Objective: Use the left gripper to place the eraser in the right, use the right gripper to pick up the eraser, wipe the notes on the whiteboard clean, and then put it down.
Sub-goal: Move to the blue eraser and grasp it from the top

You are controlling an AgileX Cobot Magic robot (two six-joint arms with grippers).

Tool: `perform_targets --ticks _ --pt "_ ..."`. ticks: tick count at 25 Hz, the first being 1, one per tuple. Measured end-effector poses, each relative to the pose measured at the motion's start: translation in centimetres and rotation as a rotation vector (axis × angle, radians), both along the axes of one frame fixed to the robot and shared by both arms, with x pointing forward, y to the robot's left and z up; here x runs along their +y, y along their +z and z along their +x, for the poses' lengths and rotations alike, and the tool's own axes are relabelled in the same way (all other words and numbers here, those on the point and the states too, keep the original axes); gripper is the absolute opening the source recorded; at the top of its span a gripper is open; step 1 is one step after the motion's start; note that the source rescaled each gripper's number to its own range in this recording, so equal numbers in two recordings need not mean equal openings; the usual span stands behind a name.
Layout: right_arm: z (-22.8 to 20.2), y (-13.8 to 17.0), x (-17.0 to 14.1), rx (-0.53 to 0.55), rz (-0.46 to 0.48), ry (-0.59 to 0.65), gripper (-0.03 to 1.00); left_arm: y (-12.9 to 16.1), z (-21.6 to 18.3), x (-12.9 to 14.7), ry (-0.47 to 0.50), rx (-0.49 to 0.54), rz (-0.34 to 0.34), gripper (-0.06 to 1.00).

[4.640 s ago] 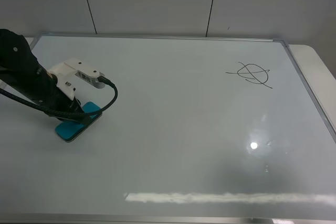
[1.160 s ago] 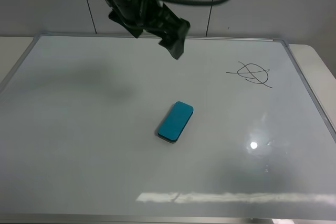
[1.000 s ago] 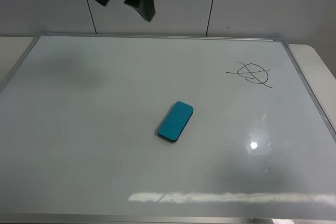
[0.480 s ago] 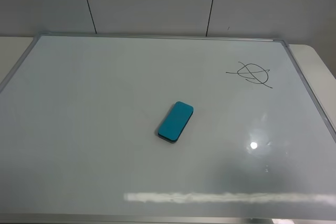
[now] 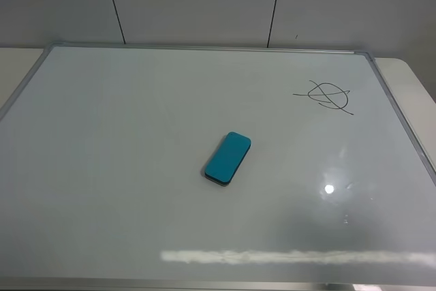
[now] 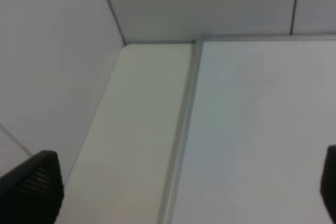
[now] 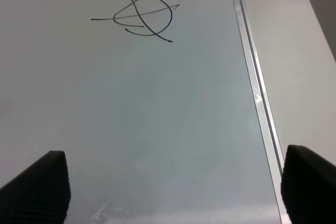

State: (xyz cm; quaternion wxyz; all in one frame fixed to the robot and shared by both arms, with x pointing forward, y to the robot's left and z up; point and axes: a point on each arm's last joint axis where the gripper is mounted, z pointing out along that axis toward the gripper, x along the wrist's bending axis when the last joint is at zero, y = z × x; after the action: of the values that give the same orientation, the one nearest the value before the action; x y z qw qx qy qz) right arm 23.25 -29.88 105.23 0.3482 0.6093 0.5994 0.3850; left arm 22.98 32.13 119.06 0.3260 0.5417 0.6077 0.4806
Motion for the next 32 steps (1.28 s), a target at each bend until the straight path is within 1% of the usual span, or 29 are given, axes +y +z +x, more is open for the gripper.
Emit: perform_targets --ticks 3,6,7,9,13,16,20,26,30,32 --pt "0.0 0.0 0.0 0.0 0.0 0.0 0.6 -3.7 -2.3 0.2 0.025 -0.03 -0.007 1.0" --pt "0.0 0.0 0.0 0.0 0.0 0.0 0.6 -7.7 -3.2 0.2 0.036 -0.033 -0.035 1.0" --pt "0.0 0.0 0.0 0.0 0.0 0.0 0.6 -8.6 -3.1 0.1 0.041 -0.026 -0.05 1.0" --pt "0.0 0.0 0.0 0.0 0.0 0.0 0.6 -10.5 -2.1 0.1 0.052 0.029 -0.096 1.0" --pt "0.0 0.0 0.0 0.0 0.0 0.0 0.6 -13.2 -0.4 -0.4 0.031 0.099 -0.185 1.0" --pt "0.0 0.0 0.0 0.0 0.0 0.0 0.6 -13.5 -0.2 -0.6 0.016 0.097 -0.212 1.0" --pt "0.0 0.0 0.0 0.0 0.0 0.0 0.6 -13.5 -0.1 -1.2 -0.026 0.093 -0.264 1.0" --pt "0.0 0.0 0.0 0.0 0.0 0.0 0.6 -13.4 0.0 -1.2 -0.038 0.084 -0.26 1.0" --pt "0.0 0.0 0.0 0.0 0.0 0.0 0.6 -13.4 0.1 -1.2 -0.091 0.091 -0.254 1.0" --pt "0.0 0.0 0.0 0.0 0.0 0.0 0.6 -13.4 0.1 -1.2 -0.094 0.091 -0.254 1.0"
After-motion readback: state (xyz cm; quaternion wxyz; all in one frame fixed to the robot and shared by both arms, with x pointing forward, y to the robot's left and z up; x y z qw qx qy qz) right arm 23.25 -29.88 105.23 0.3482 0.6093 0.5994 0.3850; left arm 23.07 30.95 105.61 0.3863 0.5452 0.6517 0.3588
